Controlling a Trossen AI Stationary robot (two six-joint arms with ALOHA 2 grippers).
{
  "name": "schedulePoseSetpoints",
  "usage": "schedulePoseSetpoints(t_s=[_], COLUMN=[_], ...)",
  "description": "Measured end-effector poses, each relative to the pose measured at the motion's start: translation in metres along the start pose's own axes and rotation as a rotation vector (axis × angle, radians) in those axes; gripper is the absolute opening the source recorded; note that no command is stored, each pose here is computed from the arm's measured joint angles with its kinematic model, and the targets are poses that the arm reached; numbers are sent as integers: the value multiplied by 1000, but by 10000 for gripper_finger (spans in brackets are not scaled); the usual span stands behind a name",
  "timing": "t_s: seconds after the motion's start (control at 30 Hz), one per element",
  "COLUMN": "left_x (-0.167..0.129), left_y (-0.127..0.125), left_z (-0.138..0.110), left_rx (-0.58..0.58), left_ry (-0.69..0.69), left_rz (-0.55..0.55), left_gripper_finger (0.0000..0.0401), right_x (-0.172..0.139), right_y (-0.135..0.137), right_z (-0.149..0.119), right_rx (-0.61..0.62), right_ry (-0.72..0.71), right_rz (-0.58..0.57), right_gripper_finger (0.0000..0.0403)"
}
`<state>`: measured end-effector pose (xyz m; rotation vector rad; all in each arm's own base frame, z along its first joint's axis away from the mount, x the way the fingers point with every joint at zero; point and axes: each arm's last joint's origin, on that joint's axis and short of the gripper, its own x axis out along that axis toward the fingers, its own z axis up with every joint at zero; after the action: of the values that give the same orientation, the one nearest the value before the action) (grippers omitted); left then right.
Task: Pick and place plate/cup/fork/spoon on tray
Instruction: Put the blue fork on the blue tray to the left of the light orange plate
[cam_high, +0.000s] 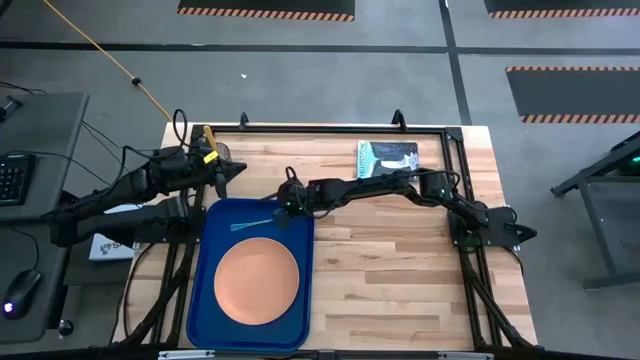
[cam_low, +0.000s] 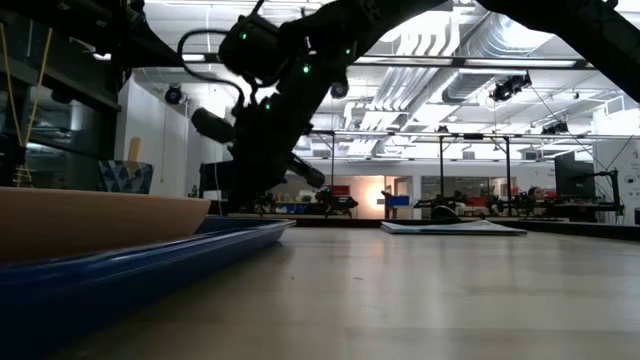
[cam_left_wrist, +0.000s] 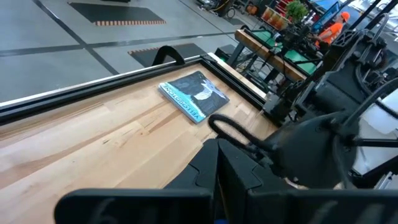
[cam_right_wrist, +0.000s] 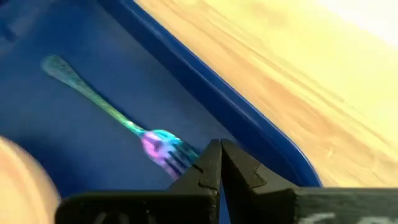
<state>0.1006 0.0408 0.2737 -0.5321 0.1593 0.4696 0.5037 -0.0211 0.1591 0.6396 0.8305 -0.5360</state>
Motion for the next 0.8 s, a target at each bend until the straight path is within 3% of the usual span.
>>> schedulePoseSetpoints(t_s=[0.23,0.8], left_x=[0,0], left_y=[0,0], left_z=[0,0], left_rx=[1,1], left_ry=[0,0], left_rz=[0,0], left_gripper_finger=[0,0], right_x=[5,4], right_y=[-1,1], right_z=[-2,-7], right_rx=[45,19], right_ry=[7,75], right_rz=[-1,34], right_gripper_finger=[0,0])
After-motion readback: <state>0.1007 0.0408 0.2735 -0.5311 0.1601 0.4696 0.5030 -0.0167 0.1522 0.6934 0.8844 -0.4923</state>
